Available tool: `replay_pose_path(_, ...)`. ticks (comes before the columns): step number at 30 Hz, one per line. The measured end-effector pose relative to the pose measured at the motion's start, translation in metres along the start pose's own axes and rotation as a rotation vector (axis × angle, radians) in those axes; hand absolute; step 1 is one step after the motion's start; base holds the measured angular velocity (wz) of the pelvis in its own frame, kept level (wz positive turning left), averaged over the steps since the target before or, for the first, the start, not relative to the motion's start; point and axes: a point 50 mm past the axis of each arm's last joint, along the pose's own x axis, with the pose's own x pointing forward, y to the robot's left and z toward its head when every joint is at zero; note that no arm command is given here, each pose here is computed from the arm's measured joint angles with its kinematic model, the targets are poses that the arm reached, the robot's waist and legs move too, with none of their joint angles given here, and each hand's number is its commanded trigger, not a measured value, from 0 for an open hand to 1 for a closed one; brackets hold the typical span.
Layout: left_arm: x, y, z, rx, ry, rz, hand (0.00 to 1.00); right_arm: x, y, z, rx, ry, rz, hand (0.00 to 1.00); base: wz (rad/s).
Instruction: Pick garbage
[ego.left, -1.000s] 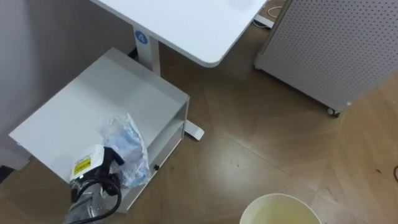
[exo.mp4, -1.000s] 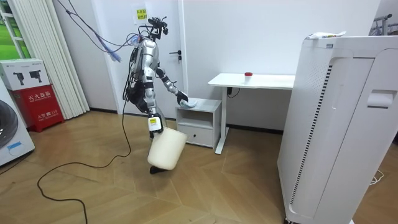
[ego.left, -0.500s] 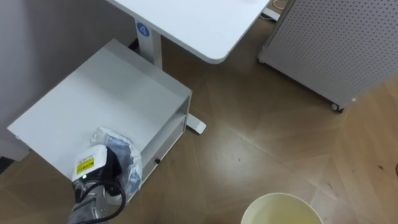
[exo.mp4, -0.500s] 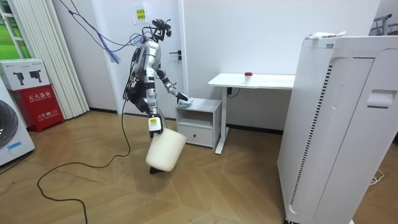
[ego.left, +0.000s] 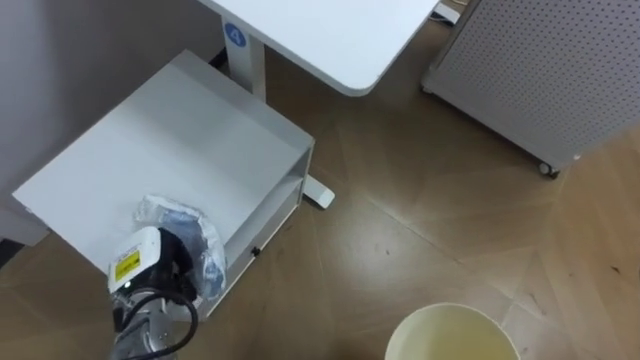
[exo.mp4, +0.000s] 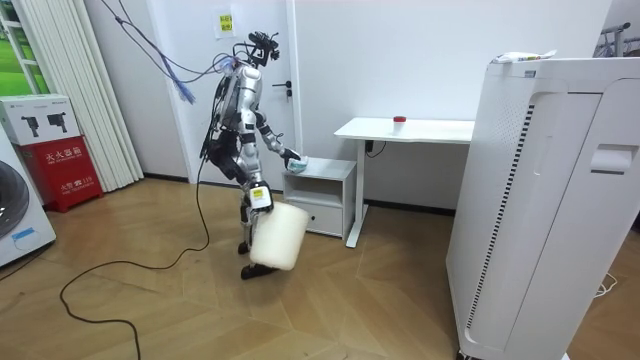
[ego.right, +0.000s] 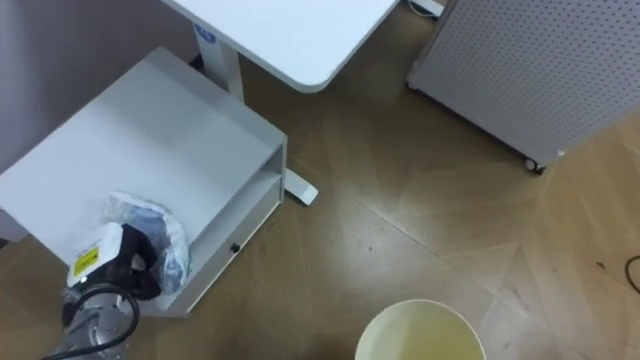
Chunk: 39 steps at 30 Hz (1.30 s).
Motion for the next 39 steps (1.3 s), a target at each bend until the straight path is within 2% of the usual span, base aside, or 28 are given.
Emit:
replay_pose_path(4, -0.010, -0.018, 0.014, -0.111, -0.032, -0.053, 1.00, 0.001, 0.022, 0.019, -0.004, -0.081, 0.075, 1.00, 0.01)
replay_pose_path(7, -0.022, -0.036, 0.028, -0.167, -0.083, -0.132, 1.00, -0.001, 0.052, 0.031, -0.045, -0.133, 0.173, 1.00, 0.03)
replay_pose_path(11, -0.047, -0.063, 0.053, -0.219, -0.205, -0.282, 1.00, -0.007, 0.078, 0.039, -0.104, -0.200, 0.285, 1.00, 0.00)
replay_pose_path(15, -0.071, -0.082, 0.067, -0.218, -0.329, -0.429, 1.00, -0.012, 0.093, 0.039, -0.128, -0.213, 0.383, 1.00, 0.00)
replay_pose_path(21, -0.097, -0.106, 0.069, -0.175, -0.378, -0.631, 1.00, -0.014, 0.098, 0.034, -0.176, -0.207, 0.436, 1.00, 0.00)
replay_pose_path(33, -0.116, -0.123, 0.057, -0.129, -0.357, -0.844, 1.00, -0.016, 0.093, 0.014, -0.201, -0.155, 0.443, 1.00, 0.00)
replay_pose_path(34, -0.117, -0.124, 0.055, -0.121, -0.352, -0.862, 0.46, -0.016, 0.093, 0.012, -0.202, -0.152, 0.442, 1.00, -0.05)
replay_pose_path(35, -0.122, -0.127, 0.049, -0.104, -0.337, -0.896, 0.00, -0.016, 0.093, 0.011, -0.203, -0.149, 0.443, 1.00, -0.07)
replay_pose_path(39, -0.135, -0.135, 0.035, -0.059, -0.305, -0.999, 0.00, -0.016, 0.093, 0.011, -0.207, -0.149, 0.444, 1.00, -0.10)
